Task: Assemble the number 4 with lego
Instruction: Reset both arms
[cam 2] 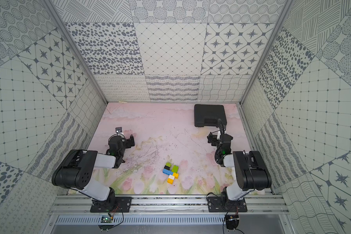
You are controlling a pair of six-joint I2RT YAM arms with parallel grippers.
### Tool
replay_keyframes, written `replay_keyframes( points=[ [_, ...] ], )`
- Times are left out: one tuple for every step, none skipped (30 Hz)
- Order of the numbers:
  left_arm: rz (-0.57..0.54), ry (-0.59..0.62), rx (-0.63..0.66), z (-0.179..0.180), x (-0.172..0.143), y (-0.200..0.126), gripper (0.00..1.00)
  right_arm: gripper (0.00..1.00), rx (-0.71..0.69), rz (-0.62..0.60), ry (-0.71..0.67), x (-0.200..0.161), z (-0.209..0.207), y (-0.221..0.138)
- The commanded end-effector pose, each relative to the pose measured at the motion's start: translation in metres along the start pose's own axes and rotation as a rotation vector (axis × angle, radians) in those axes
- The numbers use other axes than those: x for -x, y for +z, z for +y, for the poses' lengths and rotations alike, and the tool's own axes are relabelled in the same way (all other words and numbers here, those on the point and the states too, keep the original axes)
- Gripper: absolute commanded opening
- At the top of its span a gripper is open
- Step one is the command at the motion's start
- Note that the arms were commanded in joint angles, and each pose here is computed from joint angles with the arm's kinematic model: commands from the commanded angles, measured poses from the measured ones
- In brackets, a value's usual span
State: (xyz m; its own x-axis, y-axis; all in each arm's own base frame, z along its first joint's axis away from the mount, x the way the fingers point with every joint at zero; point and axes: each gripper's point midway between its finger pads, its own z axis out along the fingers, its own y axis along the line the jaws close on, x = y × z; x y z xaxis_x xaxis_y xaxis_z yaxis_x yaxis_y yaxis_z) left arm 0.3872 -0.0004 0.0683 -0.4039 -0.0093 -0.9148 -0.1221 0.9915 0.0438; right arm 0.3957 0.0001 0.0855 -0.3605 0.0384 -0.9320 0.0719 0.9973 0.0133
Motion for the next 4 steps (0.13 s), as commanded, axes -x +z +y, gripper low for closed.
replay_keyframes(
  points=[
    [-0.055,0.012,-0.045,-0.0069,0.0180,0.0015,0.99,0.99,0.005,-0.062,-0.013,0.0212,0.0034,0.0016],
    [-0.051,0.010,-0.055,-0.0072,0.0174,0.0026,0.99,0.99,0.006,-0.065,-0.014,0.0216,0.0035,0.0014],
    [-0.047,0.008,-0.063,-0.0069,0.0175,0.0034,0.99,0.99,0.006,-0.068,-0.013,0.0226,0.0035,0.0013],
    [-0.037,-0.002,-0.070,-0.0063,0.0169,0.0040,0.99,0.99,0.009,-0.068,-0.014,0.0217,0.0041,0.0007]
  ],
)
